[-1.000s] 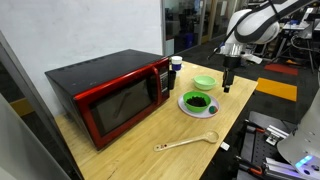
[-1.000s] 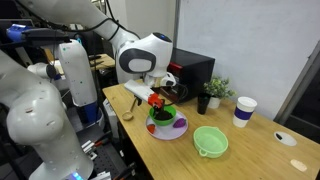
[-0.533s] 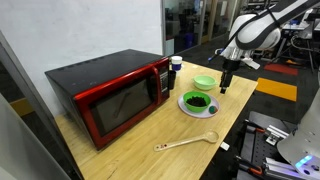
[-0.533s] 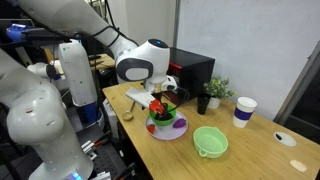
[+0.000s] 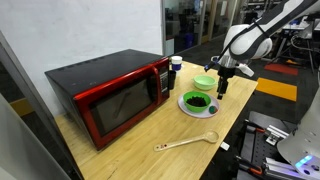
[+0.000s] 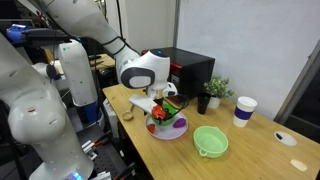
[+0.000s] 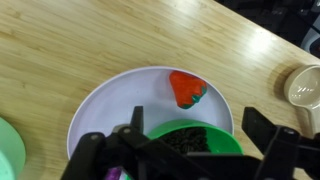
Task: Remove the strawberry from the white plate and put it in the light green bowl
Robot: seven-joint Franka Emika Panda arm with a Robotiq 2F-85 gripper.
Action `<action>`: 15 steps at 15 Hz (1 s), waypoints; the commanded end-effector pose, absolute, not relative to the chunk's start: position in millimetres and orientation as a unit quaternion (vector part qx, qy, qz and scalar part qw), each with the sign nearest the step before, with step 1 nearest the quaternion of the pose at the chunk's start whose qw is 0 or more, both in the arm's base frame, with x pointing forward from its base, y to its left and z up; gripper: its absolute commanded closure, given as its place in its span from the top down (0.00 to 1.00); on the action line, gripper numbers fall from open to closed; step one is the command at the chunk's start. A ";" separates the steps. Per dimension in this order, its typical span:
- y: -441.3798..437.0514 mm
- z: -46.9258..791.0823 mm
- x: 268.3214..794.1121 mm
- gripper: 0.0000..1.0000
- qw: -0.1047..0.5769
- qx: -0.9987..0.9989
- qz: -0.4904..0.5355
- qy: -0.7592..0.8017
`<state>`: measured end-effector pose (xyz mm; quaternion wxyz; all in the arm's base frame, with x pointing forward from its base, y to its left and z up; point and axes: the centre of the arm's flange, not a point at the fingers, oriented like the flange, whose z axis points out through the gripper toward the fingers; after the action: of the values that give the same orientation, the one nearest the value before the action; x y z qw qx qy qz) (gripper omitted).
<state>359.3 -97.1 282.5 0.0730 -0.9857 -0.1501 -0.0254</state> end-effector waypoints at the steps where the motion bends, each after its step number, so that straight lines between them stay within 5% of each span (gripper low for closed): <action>1: -91.8 255.4 346.0 1.00 0.072 -0.985 -0.023 -0.157; 15: -82.7 225.0 345.6 1.00 0.067 -0.990 -0.021 -0.122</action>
<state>363.7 -94.1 238.2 0.0656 -0.9900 -0.1238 -0.0134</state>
